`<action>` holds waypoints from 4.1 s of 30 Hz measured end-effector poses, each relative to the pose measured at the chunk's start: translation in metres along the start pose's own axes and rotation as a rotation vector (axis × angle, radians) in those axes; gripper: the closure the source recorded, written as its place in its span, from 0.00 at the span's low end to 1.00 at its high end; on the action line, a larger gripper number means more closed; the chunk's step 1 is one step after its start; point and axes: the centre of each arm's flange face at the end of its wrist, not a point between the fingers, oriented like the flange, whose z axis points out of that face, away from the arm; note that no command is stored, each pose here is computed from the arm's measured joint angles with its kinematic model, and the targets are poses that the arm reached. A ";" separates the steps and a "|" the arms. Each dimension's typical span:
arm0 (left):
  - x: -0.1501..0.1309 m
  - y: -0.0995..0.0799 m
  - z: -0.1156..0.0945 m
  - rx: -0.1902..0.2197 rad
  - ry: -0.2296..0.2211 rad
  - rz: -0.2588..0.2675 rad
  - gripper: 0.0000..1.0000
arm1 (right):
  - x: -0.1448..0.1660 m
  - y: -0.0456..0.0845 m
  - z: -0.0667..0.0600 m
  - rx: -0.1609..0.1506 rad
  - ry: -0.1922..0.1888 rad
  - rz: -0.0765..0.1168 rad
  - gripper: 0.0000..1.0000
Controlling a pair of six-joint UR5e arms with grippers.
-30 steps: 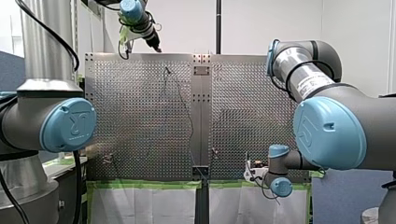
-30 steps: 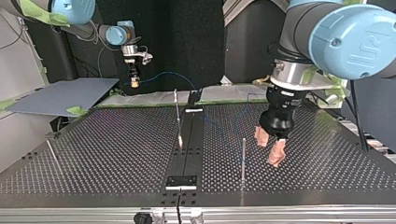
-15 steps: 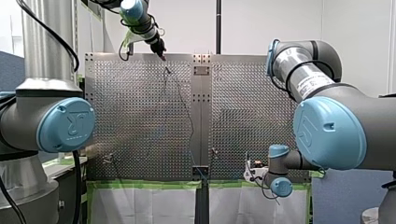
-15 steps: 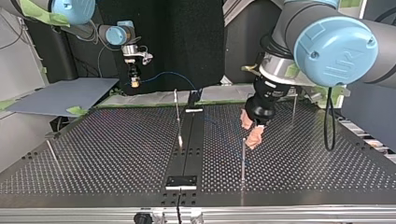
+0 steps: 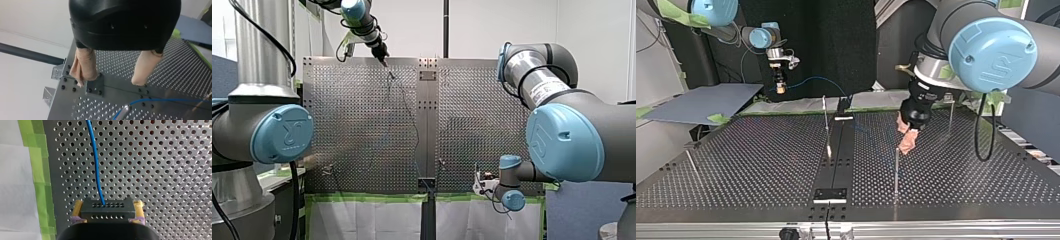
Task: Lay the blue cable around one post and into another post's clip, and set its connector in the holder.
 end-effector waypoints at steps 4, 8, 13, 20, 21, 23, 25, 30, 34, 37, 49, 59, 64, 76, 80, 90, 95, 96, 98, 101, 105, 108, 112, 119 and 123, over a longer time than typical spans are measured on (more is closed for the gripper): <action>0.000 0.004 0.000 -0.032 -0.003 -0.025 0.00 | 0.000 0.000 0.000 0.000 0.001 -0.001 1.00; -0.001 0.009 0.000 -0.073 -0.008 -0.045 0.00 | 0.000 0.000 0.000 0.001 0.000 -0.001 1.00; -0.001 0.013 0.000 -0.117 -0.012 -0.057 0.00 | 0.000 0.000 0.000 0.001 0.001 -0.001 1.00; -0.001 0.015 0.000 -0.137 -0.014 -0.060 0.00 | 0.000 0.000 0.000 0.001 0.001 -0.001 1.00; -0.001 0.015 0.000 -0.137 -0.014 -0.060 0.00 | 0.000 0.000 0.000 0.002 0.002 -0.001 1.00; -0.001 0.015 0.000 -0.137 -0.014 -0.061 0.00 | 0.000 0.000 0.000 0.002 0.002 -0.001 1.00; -0.001 0.015 0.000 -0.136 -0.014 -0.061 0.00 | 0.000 0.000 0.000 0.002 0.002 -0.001 1.00; -0.001 0.014 0.000 -0.135 -0.014 -0.061 0.00 | 0.000 0.000 0.000 0.003 0.002 -0.002 1.00; -0.001 0.013 -0.001 -0.132 -0.014 -0.063 0.00 | 0.000 0.000 0.000 0.005 0.002 -0.003 1.00; -0.001 0.013 -0.001 -0.132 -0.014 -0.063 0.00 | 0.000 -0.001 0.000 0.005 0.003 -0.003 1.00; -0.001 0.014 0.000 -0.132 -0.015 -0.079 0.00 | 0.000 -0.001 0.000 0.006 0.002 -0.003 1.00; 0.002 0.013 0.001 -0.133 -0.019 -0.092 0.00 | 0.000 -0.001 0.000 0.006 0.002 -0.003 1.00; 0.010 0.013 -0.001 -0.128 -0.033 -0.096 0.00 | 0.000 -0.001 0.000 0.006 -0.001 -0.005 1.00; 0.024 0.004 -0.021 -0.049 -0.104 -0.155 0.00 | -0.001 -0.001 -0.001 0.007 -0.012 -0.023 1.00; 0.039 -0.003 -0.016 -0.021 -0.102 -0.168 0.00 | -0.001 -0.001 -0.001 0.008 -0.014 -0.031 1.00; 0.107 -0.031 0.017 -0.005 -0.022 -0.207 0.00 | -0.001 -0.005 -0.002 0.021 -0.014 -0.034 1.00; 0.144 -0.046 0.028 -0.015 0.021 -0.212 0.00 | -0.002 -0.008 -0.002 0.028 -0.017 -0.034 1.00; 0.150 -0.049 0.030 -0.017 0.027 -0.212 0.00 | -0.002 -0.009 -0.002 0.030 -0.018 -0.034 1.00; 0.166 -0.054 0.033 -0.022 0.044 -0.206 0.00 | -0.002 -0.011 -0.003 0.032 -0.019 -0.034 1.00; 0.188 -0.063 0.037 -0.029 0.067 -0.194 0.00 | -0.003 -0.013 -0.004 0.037 -0.024 -0.036 1.00; 0.217 -0.072 0.040 -0.039 0.096 -0.177 0.00 | -0.004 -0.017 -0.005 0.043 -0.034 -0.042 1.00; 0.239 -0.079 0.040 -0.044 0.116 -0.157 0.00 | -0.004 -0.019 -0.006 0.048 -0.039 -0.045 1.00; 0.268 -0.091 0.039 -0.020 0.151 -0.135 0.00 | -0.005 -0.020 -0.007 0.051 -0.043 -0.047 1.00; 0.318 -0.110 0.033 0.041 0.214 -0.096 0.00 | -0.005 -0.021 -0.008 0.052 -0.049 -0.048 1.00; 0.343 -0.117 0.028 0.057 0.243 -0.073 0.00 | -0.004 -0.021 -0.009 0.055 -0.054 -0.053 1.00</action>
